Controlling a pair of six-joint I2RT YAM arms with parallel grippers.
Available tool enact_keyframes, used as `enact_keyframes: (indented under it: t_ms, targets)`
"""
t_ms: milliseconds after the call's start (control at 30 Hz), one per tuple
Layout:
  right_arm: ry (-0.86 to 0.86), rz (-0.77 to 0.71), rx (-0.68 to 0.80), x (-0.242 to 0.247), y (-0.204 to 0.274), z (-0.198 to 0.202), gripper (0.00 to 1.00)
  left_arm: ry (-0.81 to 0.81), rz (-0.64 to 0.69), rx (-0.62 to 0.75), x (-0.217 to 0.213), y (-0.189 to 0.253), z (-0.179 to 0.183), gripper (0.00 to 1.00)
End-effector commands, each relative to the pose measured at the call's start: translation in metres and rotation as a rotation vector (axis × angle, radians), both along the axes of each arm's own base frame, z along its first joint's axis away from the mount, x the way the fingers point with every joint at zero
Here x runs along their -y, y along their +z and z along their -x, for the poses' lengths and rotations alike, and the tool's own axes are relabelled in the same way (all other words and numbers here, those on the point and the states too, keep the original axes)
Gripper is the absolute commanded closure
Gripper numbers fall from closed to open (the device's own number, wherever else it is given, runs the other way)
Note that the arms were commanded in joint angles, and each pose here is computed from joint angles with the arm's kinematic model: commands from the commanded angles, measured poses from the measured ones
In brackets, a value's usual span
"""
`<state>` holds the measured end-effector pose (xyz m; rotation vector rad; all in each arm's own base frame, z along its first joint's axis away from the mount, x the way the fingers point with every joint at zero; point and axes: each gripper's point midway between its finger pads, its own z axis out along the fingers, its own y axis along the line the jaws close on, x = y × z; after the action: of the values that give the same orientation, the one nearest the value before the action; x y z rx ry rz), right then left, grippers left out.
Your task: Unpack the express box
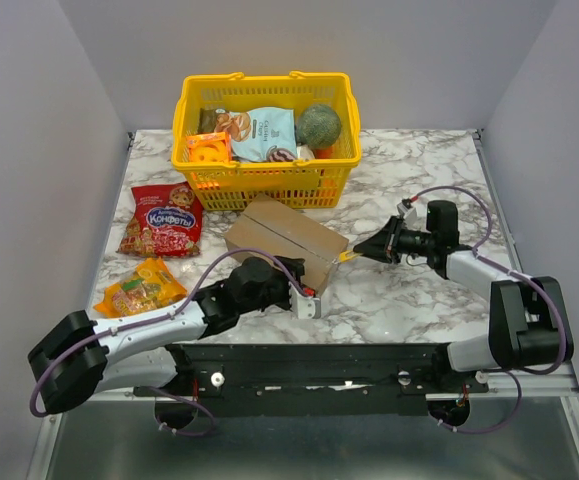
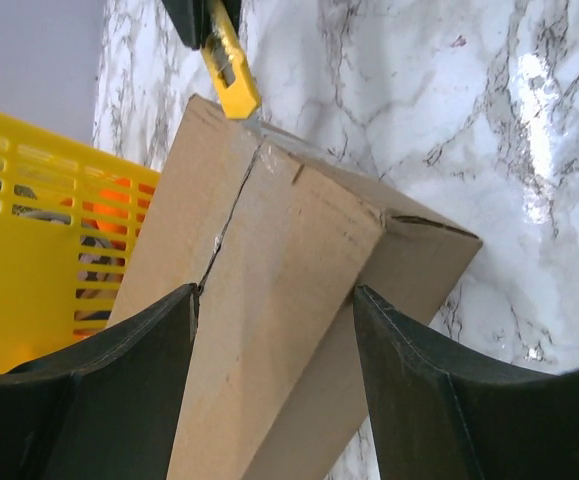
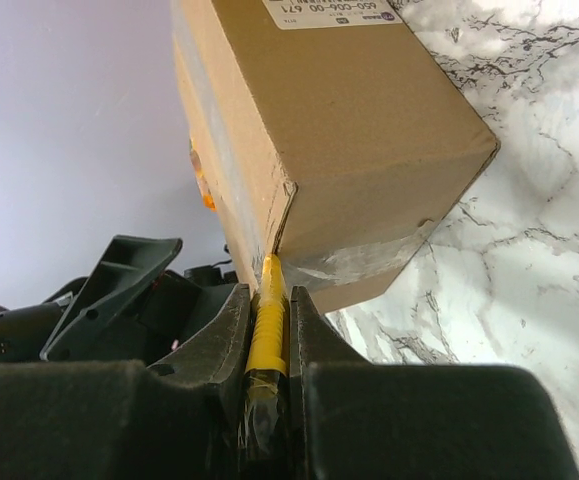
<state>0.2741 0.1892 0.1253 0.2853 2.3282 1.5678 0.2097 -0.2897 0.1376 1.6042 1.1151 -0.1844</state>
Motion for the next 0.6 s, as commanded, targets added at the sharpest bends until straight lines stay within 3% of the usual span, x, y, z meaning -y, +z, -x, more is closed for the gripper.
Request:
enact_keyframes:
  t_ms: [0, 567]
  targets:
    - [-0.029, 0.045, -0.042, 0.004, -0.015, 0.01, 1.0, -0.028, 0.117, 0.056, 0.024, 0.028, 0.002, 0.29]
    - [-0.074, 0.056, -0.179, 0.01, -0.026, 0.052, 0.99, 0.072, 0.132, -0.014, 0.047, 0.014, -0.015, 0.31]
